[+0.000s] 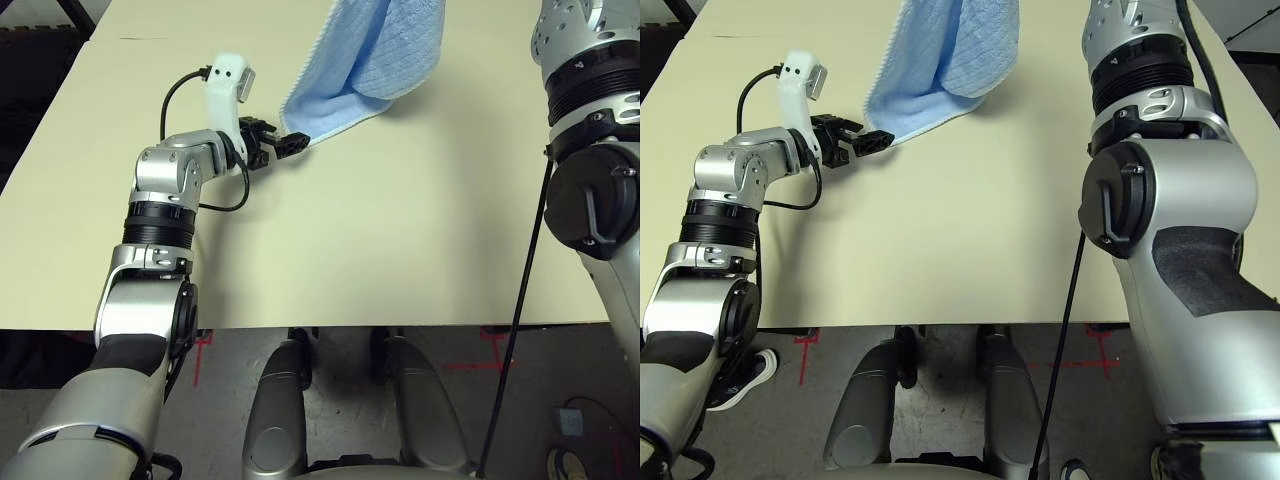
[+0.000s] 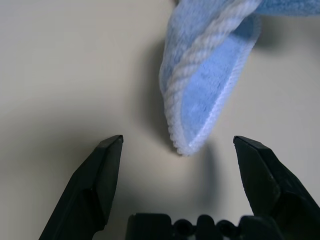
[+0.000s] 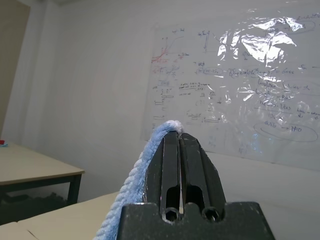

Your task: Fold the towel and set it aside.

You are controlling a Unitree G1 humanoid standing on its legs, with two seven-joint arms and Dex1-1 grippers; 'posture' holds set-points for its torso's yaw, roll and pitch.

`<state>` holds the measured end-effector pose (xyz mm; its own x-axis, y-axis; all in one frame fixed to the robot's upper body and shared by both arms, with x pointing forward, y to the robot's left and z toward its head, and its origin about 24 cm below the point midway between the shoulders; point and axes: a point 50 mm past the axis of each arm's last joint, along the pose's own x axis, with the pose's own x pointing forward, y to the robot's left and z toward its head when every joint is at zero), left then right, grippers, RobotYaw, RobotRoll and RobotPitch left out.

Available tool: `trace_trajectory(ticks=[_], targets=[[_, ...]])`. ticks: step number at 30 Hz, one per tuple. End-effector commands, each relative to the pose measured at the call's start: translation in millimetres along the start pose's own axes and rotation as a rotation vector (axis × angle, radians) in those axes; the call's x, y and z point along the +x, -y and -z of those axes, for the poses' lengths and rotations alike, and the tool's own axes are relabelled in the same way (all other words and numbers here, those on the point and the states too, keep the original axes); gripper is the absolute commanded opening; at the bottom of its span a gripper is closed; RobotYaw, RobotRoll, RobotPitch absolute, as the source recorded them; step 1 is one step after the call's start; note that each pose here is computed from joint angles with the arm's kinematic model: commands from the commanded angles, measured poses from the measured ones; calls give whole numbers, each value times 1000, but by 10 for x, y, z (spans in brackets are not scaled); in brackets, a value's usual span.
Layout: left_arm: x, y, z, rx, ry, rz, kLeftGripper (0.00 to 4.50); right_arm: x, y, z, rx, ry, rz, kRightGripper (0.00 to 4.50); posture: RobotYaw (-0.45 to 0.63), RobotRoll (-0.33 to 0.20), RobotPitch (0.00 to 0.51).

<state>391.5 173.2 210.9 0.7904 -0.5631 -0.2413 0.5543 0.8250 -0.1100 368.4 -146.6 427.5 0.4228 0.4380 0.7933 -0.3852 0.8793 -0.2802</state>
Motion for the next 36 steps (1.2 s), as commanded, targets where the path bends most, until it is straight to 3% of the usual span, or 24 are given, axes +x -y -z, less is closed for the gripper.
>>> trace_trajectory(ticks=[1,2,4,8,14,19,22,27,30,32,36], targets=[[49,37,16,-67,-22,19,4500,70,24,-163,-41,51,-13,33,-21,0,294],[63,49,12,-82,-17,22,4500,70,24,-164,-42,52,-13,33,-22,0,294],[98,82,-17,-115,8,37,3929,70,25,-164,-43,51,-13,0,-21,0,294],[152,132,-76,-180,37,54,2381,67,26,-162,-44,50,-11,0,-21,0,294],[140,131,-37,-258,-45,70,22,70,37,-179,-49,54,-8,0,-26,0,293],[58,62,-5,-244,-89,69,22,46,66,-166,-59,43,2,0,-25,0,293],[-59,-91,-17,-195,-93,9,22,-14,131,-122,-75,10,24,0,-25,0,294],[-547,-513,-384,26,7,-213,22,-411,464,120,-114,-172,126,0,-20,0,303],[-792,-582,-635,145,57,-266,22,-759,625,370,-5,-334,169,0,-15,0,307],[-978,-604,-861,241,114,-316,22,-1031,698,552,195,-449,192,0,-5,0,311],[-1180,-612,-1100,320,173,-353,22,-1279,666,699,449,-589,132,0,2,0,319]])
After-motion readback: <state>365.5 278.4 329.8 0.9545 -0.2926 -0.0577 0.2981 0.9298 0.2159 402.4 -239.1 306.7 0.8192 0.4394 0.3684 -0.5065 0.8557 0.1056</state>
